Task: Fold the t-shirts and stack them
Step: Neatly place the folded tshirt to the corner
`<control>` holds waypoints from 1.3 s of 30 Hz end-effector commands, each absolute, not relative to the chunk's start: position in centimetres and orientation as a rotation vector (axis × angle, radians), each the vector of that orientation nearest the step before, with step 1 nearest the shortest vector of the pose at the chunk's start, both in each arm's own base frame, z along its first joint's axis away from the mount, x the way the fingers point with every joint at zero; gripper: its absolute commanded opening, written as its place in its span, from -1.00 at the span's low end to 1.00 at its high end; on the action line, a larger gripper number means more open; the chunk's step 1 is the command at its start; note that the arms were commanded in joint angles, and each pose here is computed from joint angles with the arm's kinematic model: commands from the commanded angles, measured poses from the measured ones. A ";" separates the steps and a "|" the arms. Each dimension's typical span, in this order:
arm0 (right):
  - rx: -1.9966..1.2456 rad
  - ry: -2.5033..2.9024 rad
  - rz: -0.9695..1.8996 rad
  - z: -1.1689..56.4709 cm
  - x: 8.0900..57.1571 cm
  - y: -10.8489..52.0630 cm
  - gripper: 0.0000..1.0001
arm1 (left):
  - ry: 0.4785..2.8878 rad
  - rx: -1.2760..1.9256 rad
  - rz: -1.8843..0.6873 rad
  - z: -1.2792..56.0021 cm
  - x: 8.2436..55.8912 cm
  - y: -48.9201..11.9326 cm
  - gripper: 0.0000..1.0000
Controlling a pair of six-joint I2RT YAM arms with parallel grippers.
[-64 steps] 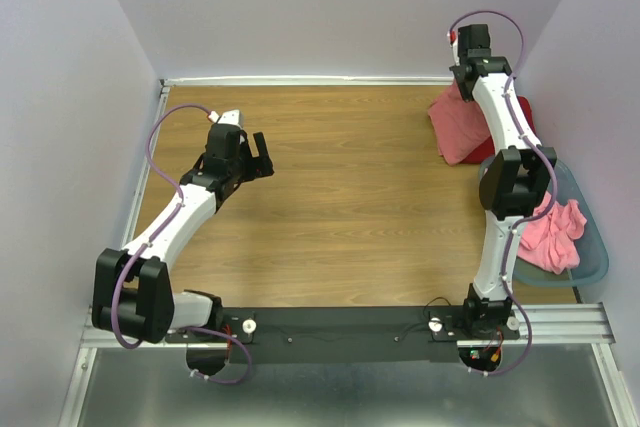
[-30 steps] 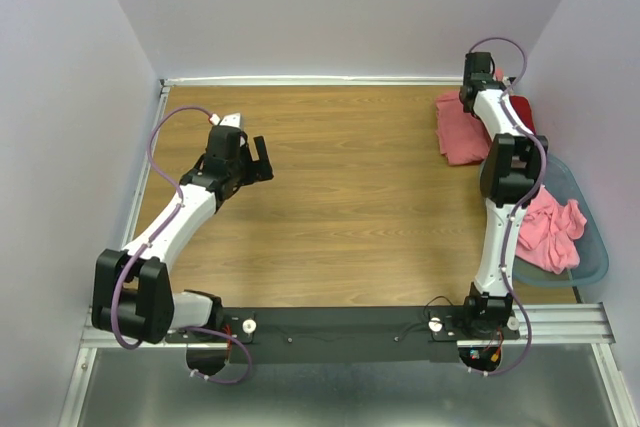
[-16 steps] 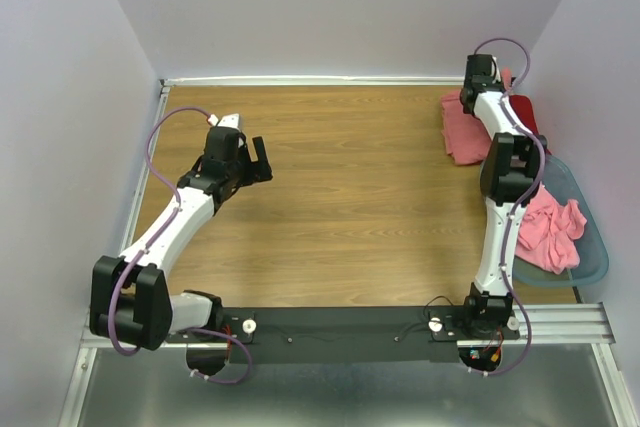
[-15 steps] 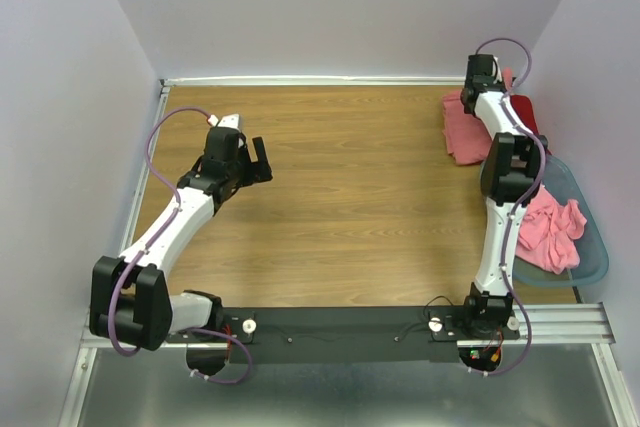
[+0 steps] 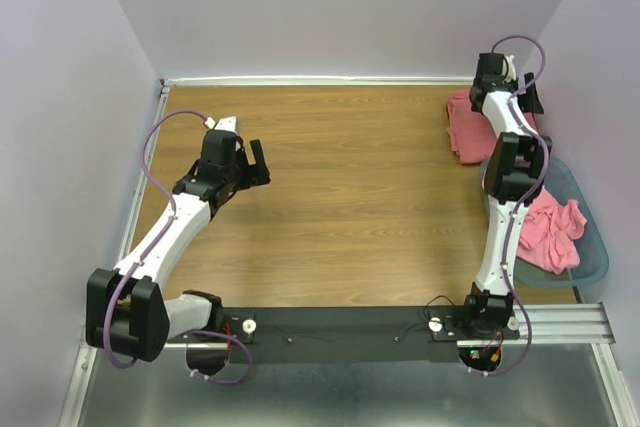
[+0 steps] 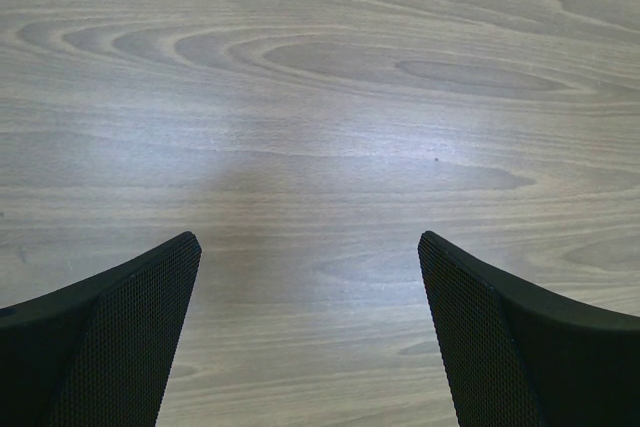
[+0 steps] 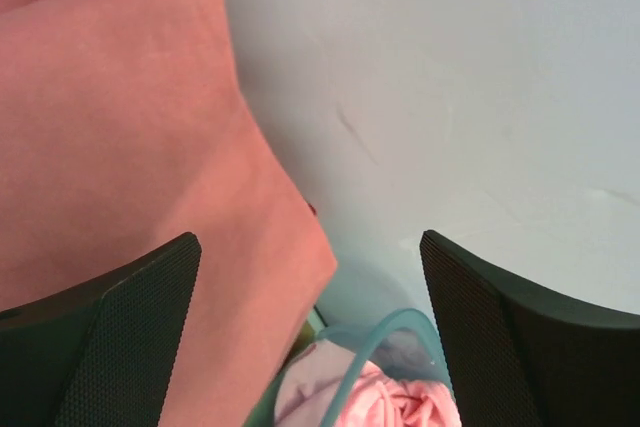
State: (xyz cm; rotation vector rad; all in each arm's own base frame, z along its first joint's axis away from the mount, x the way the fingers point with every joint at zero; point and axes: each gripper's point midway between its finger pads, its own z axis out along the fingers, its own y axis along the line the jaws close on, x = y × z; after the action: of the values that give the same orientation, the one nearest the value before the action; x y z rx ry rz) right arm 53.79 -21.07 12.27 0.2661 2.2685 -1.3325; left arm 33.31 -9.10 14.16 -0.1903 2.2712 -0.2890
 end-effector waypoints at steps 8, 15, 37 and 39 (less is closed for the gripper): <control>0.473 2.032 -1.091 24.7 49.4 -18.0 1.00 | 2.132 -0.220 -0.233 20.7 31.9 -7.0 0.97; 0.517 1.900 -0.604 32.6 41.8 -12.9 1.00 | 1.903 -0.325 -0.135 28.8 29.3 -3.5 0.97; 0.427 1.450 -0.197 39.5 16.5 -6.4 1.00 | 1.226 -0.616 -0.242 37.7 15.0 4.0 0.98; 0.430 1.438 -0.182 39.5 15.8 -6.4 1.00 | 1.227 -0.631 -0.267 37.3 14.9 3.9 0.97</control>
State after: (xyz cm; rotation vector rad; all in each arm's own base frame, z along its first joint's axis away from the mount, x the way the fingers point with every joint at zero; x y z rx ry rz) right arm 16.22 -6.69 41.67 0.4625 1.3507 -0.1697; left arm 14.66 3.48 38.13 -0.5688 1.2392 -0.2552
